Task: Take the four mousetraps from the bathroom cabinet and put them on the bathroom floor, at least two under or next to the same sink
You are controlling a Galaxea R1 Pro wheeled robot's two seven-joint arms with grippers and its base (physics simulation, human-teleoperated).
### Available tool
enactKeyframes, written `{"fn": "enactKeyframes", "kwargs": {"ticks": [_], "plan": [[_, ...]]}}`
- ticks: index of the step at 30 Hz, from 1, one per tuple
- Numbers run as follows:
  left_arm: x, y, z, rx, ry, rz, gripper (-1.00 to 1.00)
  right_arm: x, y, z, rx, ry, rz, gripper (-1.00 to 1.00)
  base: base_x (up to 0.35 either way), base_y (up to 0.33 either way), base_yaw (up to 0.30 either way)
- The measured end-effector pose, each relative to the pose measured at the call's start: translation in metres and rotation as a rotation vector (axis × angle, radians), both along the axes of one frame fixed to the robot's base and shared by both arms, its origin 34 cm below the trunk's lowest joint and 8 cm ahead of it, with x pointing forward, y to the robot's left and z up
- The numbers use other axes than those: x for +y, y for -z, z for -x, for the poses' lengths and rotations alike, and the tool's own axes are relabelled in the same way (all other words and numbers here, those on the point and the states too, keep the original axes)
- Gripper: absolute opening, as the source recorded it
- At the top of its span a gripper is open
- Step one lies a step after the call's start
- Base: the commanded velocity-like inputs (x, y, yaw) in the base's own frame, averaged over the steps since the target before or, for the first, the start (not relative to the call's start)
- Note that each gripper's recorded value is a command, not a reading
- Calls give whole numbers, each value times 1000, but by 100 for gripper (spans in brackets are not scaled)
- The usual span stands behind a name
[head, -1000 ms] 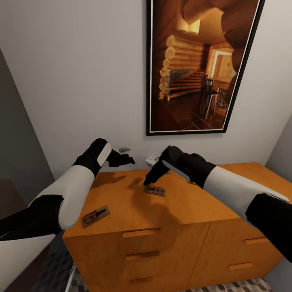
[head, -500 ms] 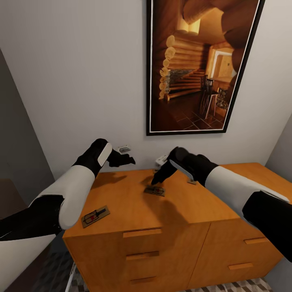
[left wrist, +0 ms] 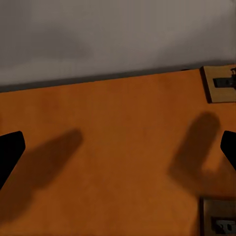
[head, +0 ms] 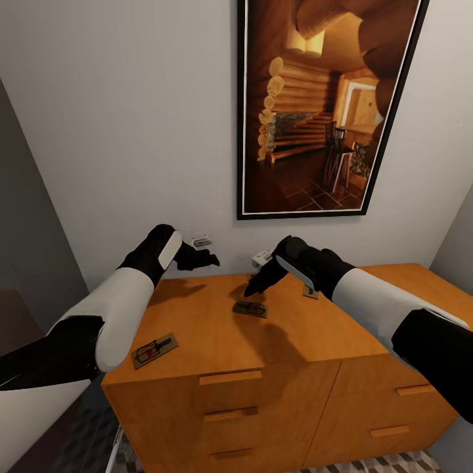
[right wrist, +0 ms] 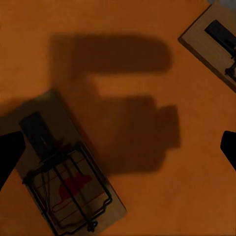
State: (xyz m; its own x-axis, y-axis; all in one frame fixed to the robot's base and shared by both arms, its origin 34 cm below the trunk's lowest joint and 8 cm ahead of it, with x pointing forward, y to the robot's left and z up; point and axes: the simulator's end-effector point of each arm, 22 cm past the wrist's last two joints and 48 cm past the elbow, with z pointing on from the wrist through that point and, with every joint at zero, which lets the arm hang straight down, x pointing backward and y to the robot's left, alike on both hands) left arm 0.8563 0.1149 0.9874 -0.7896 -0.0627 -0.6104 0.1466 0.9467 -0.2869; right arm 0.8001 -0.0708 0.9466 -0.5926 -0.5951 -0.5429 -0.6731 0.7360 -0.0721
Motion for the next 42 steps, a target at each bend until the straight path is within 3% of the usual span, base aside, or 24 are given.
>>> {"fn": "enactKeyframes", "kwargs": {"ticks": [20, 28, 36, 42], "plan": [[-1, 0, 0, 0, 2, -1, 100, 10, 13, 9, 11, -32, -10, 100, 0, 0, 0], [-1, 0, 0, 0, 2, -1, 100, 12, 33, 18, 24, -49, -9, 100, 0, 0, 0], [-1, 0, 0, -1, 2, -1, 100, 19, 46, 28, 10, -109, 41, 100, 0, 0, 0], [-1, -1, 0, -2, 2, -1, 100, 28, 46, 31, -11, -147, 37, 100, 0, 0, 0]]}}
